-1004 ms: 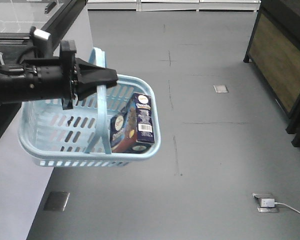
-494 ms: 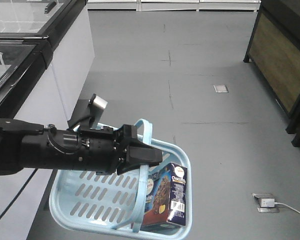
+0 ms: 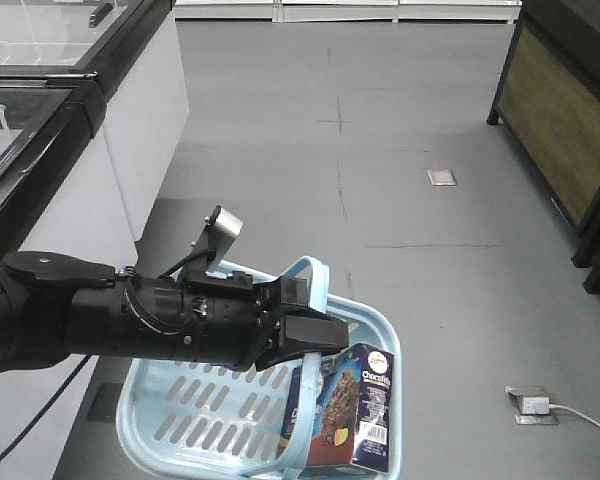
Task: Left arm holds basket, right arm returns cookies
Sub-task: 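Swing the held basket in front of the robot with the left arm, then hold the basket with the left gripper while driving toward the drink shelves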
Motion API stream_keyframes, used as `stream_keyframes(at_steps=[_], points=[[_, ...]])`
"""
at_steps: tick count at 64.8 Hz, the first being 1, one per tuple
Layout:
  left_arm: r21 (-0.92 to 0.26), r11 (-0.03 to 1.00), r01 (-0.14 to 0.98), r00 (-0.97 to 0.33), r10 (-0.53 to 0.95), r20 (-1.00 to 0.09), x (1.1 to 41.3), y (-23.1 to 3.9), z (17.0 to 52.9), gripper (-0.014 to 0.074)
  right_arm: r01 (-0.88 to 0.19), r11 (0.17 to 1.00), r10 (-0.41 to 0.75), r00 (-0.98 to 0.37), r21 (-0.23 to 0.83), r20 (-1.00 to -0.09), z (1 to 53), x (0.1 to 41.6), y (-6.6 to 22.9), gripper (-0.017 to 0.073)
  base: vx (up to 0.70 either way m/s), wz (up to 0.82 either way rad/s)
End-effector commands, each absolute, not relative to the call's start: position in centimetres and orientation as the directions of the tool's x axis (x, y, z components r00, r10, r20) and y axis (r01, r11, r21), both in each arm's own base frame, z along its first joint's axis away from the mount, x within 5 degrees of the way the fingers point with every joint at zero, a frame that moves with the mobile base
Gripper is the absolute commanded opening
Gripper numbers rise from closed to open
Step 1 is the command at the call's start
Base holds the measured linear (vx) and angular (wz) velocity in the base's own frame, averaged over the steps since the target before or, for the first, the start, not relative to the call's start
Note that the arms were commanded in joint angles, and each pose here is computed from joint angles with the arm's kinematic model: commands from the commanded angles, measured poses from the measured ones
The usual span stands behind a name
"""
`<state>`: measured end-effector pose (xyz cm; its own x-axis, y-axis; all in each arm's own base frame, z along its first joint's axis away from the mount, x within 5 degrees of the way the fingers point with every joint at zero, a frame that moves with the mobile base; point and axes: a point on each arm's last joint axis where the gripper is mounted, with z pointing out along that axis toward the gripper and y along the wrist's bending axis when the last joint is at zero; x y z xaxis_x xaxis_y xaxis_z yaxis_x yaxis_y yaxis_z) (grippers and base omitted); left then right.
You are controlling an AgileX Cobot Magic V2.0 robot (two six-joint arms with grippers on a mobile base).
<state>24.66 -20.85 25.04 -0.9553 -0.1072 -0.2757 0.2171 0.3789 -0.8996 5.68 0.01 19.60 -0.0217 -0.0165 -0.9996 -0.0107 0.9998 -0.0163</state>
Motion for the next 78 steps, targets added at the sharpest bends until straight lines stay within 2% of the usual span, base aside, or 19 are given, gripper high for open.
stream_keyframes(at_steps=[1, 15, 78], points=[[-0.931, 0.272, 0.245, -0.940, -0.168, -0.297, 24.47, -21.02, 28.16, -0.0007, -0.016, 1.000, -0.020, 0.061, -0.021, -0.998, 20.23, 5.59, 0.08, -0.0008, 0.00, 0.00], [-0.905, 0.329, 0.270, -0.931, -0.149, -0.332, 24.54, -20.88, 27.69, -0.0007, -0.016, 1.000, -0.020, 0.061, -0.021, -0.998, 20.23, 5.59, 0.08, -0.0008, 0.00, 0.00], [-0.905, 0.328, 0.270, -0.931, -0.150, -0.332, 24.54, -20.88, 27.70, -0.0007, -0.016, 1.000, -0.020, 0.061, -0.021, -0.998, 20.23, 5.59, 0.08, -0.0008, 0.00, 0.00]])
